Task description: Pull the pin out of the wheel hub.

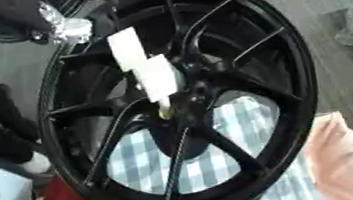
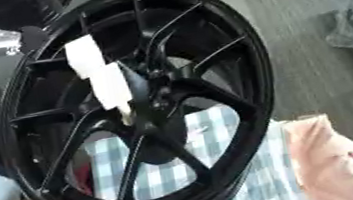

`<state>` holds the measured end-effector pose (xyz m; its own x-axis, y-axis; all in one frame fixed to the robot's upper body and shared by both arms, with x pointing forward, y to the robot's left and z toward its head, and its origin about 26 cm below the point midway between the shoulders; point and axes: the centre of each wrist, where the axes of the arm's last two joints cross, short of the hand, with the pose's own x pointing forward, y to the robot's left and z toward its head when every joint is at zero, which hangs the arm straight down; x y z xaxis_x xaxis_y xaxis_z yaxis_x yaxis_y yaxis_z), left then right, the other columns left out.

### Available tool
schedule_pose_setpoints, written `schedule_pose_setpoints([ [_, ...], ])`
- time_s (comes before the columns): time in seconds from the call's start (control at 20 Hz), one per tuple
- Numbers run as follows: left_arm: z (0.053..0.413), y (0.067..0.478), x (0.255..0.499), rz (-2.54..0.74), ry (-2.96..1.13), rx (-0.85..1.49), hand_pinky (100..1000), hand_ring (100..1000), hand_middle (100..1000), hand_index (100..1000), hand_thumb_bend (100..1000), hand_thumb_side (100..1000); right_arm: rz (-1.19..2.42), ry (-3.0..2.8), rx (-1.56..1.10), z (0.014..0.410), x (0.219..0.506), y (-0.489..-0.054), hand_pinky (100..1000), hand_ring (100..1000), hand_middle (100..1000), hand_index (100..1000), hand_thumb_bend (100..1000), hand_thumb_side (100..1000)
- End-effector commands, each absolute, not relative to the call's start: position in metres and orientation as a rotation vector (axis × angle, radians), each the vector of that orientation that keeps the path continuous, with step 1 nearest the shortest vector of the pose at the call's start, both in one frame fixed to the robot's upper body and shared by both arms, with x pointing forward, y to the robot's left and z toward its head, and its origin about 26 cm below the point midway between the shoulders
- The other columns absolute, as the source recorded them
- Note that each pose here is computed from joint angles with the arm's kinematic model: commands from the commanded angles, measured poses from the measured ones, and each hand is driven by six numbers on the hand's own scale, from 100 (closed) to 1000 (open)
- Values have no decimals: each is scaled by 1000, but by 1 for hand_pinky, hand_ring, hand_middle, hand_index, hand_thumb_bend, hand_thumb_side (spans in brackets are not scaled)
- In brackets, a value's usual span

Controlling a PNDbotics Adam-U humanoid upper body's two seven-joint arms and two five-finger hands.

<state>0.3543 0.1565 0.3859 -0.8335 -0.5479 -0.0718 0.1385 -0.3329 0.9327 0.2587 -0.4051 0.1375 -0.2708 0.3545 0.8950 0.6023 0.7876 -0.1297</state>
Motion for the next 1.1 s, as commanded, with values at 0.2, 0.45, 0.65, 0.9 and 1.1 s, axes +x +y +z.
schedule_pose_setpoints([
  [0.2,392,160,353,-2238,-1511,529,948,829,782,866,461,797,-239,-1912,-745,148,259,-407,729,622,579,812,100,527],
  [0.45,386,161,359,-2229,-1495,494,968,839,790,885,440,627,-229,-1906,-746,147,260,-407,728,622,578,812,100,526],
  [0.65,386,161,361,-2202,-1485,502,967,838,789,886,442,595,-229,-1905,-748,147,259,-407,728,622,578,812,100,526],
  [0.9,384,160,366,-2153,-1453,538,942,823,772,868,419,529,-224,-1905,-745,147,260,-406,729,622,579,813,100,526],
  [1.1,381,155,369,-2127,-1445,558,941,825,771,857,423,585,-220,-1903,-746,147,260,-406,729,623,580,813,100,525],
])
